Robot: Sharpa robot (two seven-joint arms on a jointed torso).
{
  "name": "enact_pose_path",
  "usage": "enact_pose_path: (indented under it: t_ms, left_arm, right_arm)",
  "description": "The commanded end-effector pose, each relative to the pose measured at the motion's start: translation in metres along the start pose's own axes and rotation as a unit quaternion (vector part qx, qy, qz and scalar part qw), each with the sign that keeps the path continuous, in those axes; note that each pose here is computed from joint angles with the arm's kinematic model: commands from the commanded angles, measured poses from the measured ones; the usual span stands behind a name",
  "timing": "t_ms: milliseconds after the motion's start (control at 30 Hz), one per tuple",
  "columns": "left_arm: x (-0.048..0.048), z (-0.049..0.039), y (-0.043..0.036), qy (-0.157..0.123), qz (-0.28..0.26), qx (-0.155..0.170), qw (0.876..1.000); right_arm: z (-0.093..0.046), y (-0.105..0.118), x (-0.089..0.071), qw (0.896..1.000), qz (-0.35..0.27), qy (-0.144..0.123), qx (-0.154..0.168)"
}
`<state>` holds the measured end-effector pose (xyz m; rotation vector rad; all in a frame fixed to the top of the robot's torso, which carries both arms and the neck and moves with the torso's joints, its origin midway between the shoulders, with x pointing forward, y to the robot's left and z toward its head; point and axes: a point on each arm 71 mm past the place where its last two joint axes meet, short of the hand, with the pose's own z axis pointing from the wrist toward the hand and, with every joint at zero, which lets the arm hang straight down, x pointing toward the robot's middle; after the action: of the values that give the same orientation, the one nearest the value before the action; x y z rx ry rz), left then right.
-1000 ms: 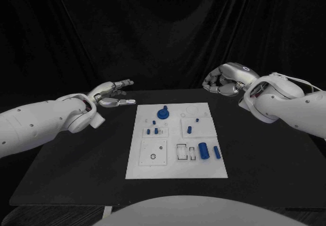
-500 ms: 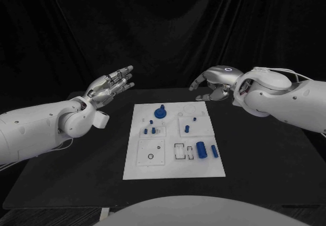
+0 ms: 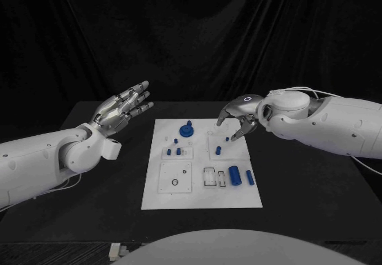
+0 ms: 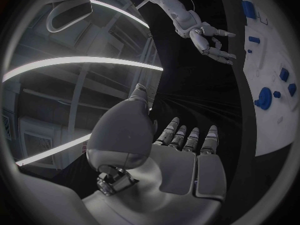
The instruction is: Assemble the parts on the task board
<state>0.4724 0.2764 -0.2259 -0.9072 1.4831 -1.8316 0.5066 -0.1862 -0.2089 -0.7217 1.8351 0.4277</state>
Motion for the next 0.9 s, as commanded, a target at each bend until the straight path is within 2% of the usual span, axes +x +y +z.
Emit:
enact_pose_path:
  t_ms: [33,167,367,533,667,900]
  left_arm:
    - [0.0031,-0.0017,-0.0063,0.013,-0.028,0.053,0.998]
    - [0.0023,-0.0048,-0.0032,0.014,-0.032,0.047,0.998]
    - [0.0000,-0.0082,0.0011,0.012,-0.033,0.036,0.999]
    - [0.0011,-0.0096,0.0028,0.014,-0.037,0.033,0.999]
    - [0.0014,-0.0102,0.0036,0.016,-0.039,0.029,0.999]
    - [0.0011,-0.0108,0.0044,0.017,-0.041,0.026,0.999]
  right_arm:
    - [0.002,0.001,0.006,1.000,-0.026,0.010,-0.009]
    - [0.007,0.001,0.014,1.000,-0.024,0.008,-0.016]
    - [0.011,-0.002,0.026,1.000,-0.020,0.009,-0.010]
    - [0.013,-0.005,0.034,1.000,-0.018,-0.008,-0.004]
    - [0.015,-0.006,0.038,1.000,-0.017,-0.019,-0.004]
    - [0.015,-0.009,0.042,1.000,-0.016,-0.020,-0.001]
